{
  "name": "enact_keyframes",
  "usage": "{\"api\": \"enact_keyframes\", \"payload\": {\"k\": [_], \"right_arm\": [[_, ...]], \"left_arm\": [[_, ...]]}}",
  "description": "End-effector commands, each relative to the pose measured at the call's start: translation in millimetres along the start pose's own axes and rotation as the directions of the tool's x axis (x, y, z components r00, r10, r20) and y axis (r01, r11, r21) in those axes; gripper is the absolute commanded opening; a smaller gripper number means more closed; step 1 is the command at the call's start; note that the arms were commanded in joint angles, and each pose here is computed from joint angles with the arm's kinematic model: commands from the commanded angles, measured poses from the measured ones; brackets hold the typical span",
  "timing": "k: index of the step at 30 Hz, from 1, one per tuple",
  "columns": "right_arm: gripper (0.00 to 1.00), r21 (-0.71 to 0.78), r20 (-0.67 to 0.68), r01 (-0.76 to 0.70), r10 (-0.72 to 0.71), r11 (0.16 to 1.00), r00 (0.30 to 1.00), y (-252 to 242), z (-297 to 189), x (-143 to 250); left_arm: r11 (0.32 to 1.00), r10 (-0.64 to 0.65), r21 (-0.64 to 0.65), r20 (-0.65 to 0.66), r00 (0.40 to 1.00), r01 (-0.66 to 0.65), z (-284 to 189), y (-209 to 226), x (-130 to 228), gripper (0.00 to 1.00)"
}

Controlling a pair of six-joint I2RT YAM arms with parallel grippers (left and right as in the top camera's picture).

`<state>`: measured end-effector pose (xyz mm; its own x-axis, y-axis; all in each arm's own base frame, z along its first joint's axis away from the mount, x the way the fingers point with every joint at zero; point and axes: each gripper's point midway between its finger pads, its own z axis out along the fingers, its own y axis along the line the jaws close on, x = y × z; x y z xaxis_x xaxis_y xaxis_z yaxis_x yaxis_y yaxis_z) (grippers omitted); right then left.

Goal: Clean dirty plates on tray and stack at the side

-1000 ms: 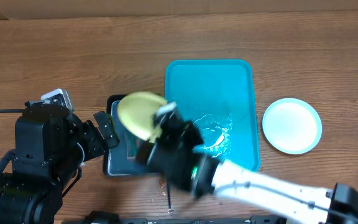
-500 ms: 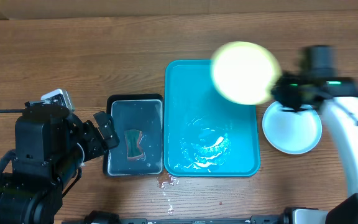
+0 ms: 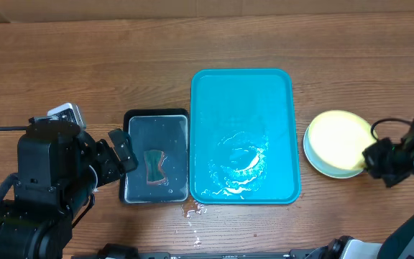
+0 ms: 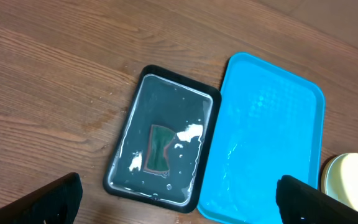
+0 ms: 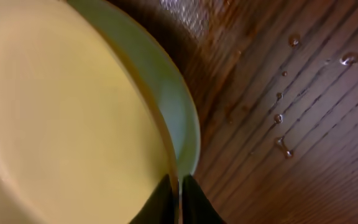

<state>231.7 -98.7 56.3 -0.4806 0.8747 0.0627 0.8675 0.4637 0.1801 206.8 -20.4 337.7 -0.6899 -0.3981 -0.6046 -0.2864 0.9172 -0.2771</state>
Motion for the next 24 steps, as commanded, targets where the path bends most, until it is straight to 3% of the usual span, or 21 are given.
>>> {"api": "enact_keyframes", "payload": {"k": [1, 4, 8, 13, 14, 15, 18, 24], "right_arm": [[0.32, -0.045, -0.028, 0.041, -0.042, 0.998, 0.999, 5, 4, 9], [0.48, -0.173, -0.042, 0.139, -0.149, 0.975, 0.988, 30, -16, 20], [0.54, -0.331, 0.031, 0.289, -0.296, 0.898, 0.955, 65, -70, 44], [0.59, -0.473, 0.259, 0.585, -0.531, 0.659, 0.807, 99, -158, 113], [0.66, -0.477, 0.305, 0.626, -0.553, 0.616, 0.776, 101, -171, 125], [0.97, -0.479, 0.355, 0.67, -0.573, 0.567, 0.739, 102, -183, 137], [1.0, -0.505, 0.456, 0.729, -0.573, 0.463, 0.68, 101, -211, 168], [1.0, -0.531, 0.53, 0.751, -0.537, 0.394, 0.656, 86, -235, 196]], "left_arm": [[1.0, 0.004, 0.0, 0.006, 1.0, -0.004, 0, 0, -2, 1.0], [1.0, 0.004, 0.0, 0.006, 1.0, -0.004, 0, 0, -2, 1.0], [1.0, 0.004, 0.0, 0.006, 1.0, -0.004, 0, 0, -2, 1.0], [1.0, 0.004, 0.0, 0.006, 1.0, -0.004, 0, 0, -2, 1.0], [1.0, 0.004, 0.0, 0.006, 1.0, -0.004, 0, 0, -2, 1.0], [1.0, 0.004, 0.0, 0.006, 1.0, -0.004, 0, 0, -2, 1.0], [1.0, 0.004, 0.0, 0.006, 1.0, -0.004, 0, 0, -2, 1.0], [1.0, 0.004, 0.0, 0.006, 1.0, -0.004, 0, 0, -2, 1.0]]}}
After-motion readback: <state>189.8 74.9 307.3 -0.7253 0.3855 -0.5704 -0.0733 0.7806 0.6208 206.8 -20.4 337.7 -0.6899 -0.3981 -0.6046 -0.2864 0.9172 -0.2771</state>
